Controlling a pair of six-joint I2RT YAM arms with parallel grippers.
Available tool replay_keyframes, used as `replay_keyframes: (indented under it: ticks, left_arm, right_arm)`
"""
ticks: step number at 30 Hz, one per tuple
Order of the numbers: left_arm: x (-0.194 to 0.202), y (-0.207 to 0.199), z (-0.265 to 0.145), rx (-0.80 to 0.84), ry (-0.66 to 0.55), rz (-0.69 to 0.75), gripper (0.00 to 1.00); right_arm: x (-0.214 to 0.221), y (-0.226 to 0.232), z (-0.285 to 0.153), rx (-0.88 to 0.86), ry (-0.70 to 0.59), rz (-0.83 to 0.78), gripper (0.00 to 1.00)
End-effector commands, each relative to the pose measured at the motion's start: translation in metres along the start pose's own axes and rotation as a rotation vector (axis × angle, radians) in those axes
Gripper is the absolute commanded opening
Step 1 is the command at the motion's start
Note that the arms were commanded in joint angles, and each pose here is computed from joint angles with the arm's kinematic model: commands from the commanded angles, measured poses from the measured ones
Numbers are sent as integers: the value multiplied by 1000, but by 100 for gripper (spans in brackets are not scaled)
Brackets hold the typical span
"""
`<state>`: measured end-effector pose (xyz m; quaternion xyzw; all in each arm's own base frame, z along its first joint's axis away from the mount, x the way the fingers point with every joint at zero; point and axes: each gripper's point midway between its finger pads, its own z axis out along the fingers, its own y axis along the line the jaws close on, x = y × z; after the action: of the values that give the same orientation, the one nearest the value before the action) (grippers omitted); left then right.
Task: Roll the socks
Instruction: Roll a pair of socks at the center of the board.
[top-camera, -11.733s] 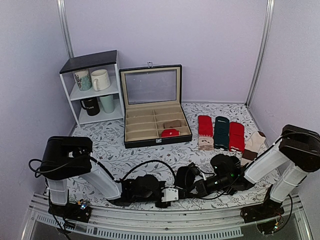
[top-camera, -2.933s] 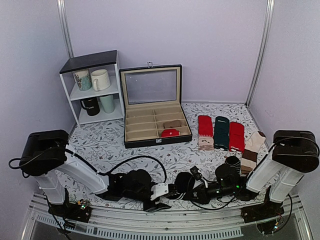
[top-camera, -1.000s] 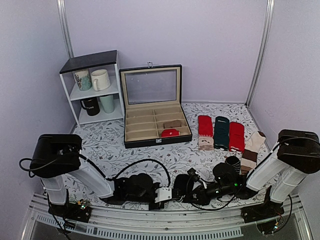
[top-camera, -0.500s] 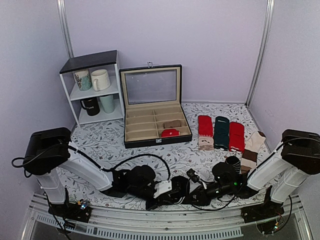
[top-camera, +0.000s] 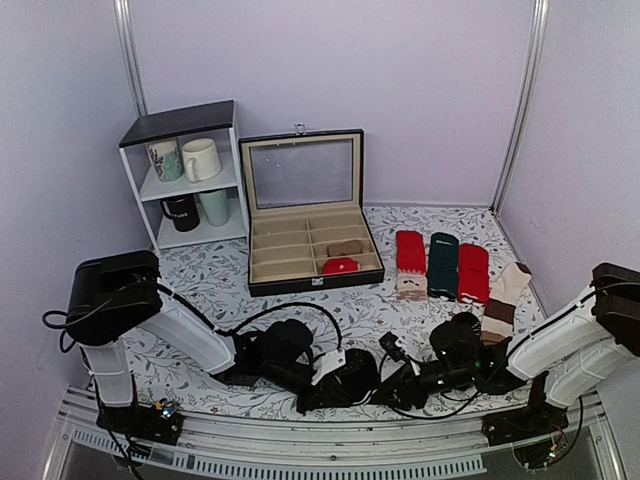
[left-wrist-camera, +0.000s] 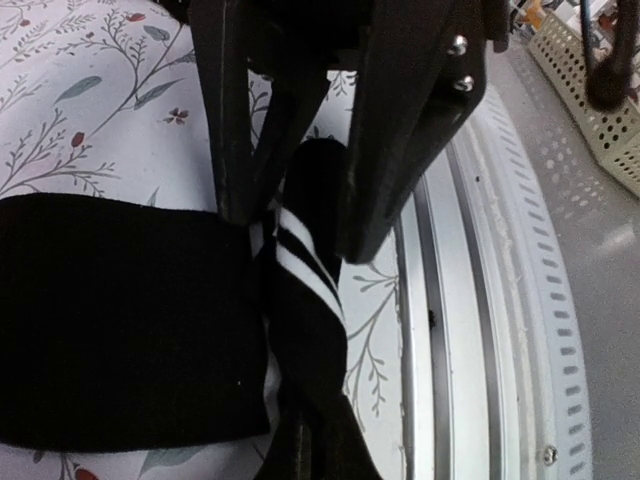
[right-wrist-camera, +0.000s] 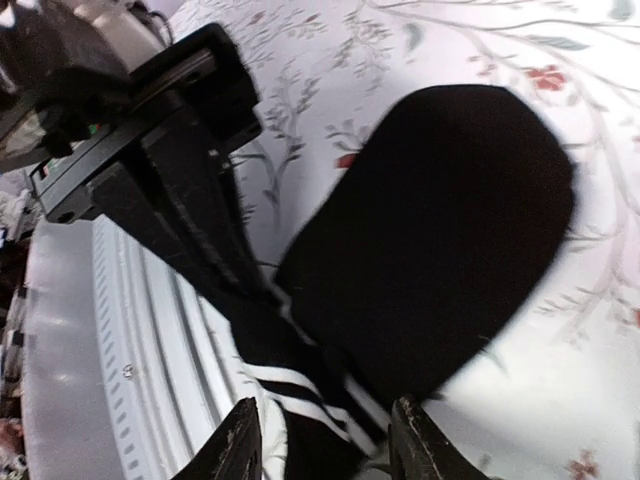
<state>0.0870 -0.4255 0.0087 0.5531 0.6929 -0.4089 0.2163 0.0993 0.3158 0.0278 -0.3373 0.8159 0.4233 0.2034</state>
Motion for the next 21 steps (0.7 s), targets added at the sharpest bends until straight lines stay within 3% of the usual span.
replay_keyframes:
  ticks: [1,6,12,21]
  left_arm:
    - [112,18,-6,-79,331,-198,0]
    - [117,19,-6,-75,344,-203,0]
    - [121,19,-8,-73,354,-208,0]
    - [124,20,-9,-72,356,-213,0]
  right_arm:
    - [11,-33,-17,191,-1,-20,45]
    - [-20,-21,-42,189,-180,-118,50]
    - [-41,25,-63,74,-356,-368,53]
    - [-29,39,-27,66,-261,-572,54]
